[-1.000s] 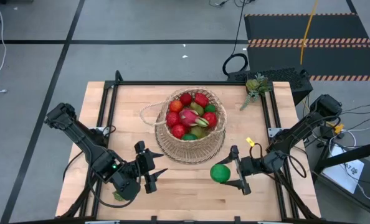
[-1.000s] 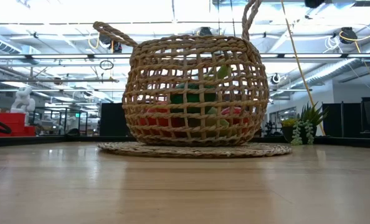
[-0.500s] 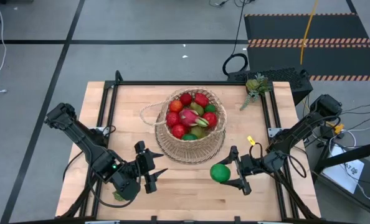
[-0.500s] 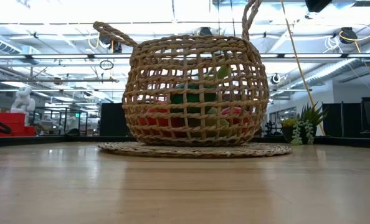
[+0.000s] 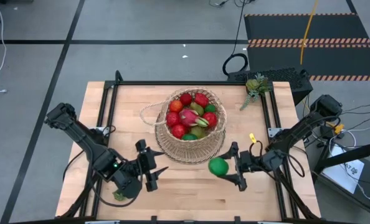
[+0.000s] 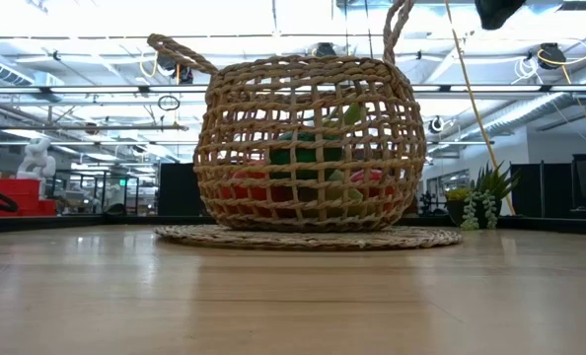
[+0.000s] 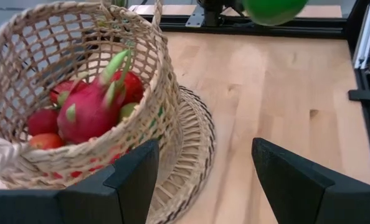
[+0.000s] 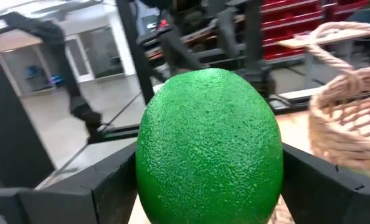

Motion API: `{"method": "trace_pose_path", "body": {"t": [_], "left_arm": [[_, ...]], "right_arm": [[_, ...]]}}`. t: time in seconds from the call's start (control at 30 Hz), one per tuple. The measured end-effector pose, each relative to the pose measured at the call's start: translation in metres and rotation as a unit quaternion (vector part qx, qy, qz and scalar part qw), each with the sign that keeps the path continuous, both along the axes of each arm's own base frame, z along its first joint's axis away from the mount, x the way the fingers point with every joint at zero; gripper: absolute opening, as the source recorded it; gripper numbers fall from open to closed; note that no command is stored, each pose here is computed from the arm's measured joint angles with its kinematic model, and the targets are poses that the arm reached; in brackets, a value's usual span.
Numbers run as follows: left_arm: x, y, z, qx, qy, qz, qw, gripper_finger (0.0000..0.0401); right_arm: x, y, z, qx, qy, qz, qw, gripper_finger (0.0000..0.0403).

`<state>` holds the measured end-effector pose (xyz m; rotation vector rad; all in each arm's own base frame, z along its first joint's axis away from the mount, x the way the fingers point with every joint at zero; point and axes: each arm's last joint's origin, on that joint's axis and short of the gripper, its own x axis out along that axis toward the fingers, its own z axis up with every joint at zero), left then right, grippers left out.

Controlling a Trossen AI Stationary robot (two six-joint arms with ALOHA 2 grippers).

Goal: Build produce basket
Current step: Put the green lime into the basket, then put the grapes into the basket

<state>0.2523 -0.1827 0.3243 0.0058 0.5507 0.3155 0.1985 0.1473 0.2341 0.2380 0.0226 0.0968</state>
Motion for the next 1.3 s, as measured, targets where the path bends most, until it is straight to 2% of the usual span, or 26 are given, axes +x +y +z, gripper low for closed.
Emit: {"method": "trace_pose_path", "body": {"t": [0.13, 0.3, 0.5, 0.67, 0.87, 1.1, 1.3], "left_arm": [[0.003, 0.004, 0.0, 0.021, 0.008, -0.005, 1.0, 0.0257], [0.008, 0.011, 0.0, 0.052, 0.021, -0.012, 0.998, 0.0257], [0.011, 0.017, 0.0, 0.067, 0.028, -0.012, 0.997, 0.0257], [0.012, 0.017, 0.0, 0.061, 0.026, -0.007, 0.998, 0.0257], [0.011, 0.016, -0.001, 0.047, 0.03, -0.016, 0.998, 0.0257], [0.011, 0.016, -0.001, 0.037, 0.032, -0.018, 0.999, 0.0257], [0.012, 0.016, -0.001, 0.032, 0.03, -0.015, 0.999, 0.0257]], "right_arm": [[0.009, -0.011, 0.008, 0.009, -0.025, -0.038, 0.999, 0.0322], [0.035, -0.026, 0.047, -0.049, -0.039, -0.094, 0.994, 0.0322], [0.067, -0.056, 0.111, -0.137, 0.064, -0.159, 0.976, 0.0322], [0.086, -0.084, 0.139, -0.151, 0.149, -0.207, 0.955, 0.0322], [0.094, -0.106, 0.135, -0.167, 0.253, -0.237, 0.923, 0.0322], [0.09, -0.121, 0.128, -0.167, 0.303, -0.258, 0.902, 0.0327], [0.089, -0.123, 0.126, -0.195, 0.318, -0.251, 0.894, 0.0366]]}}
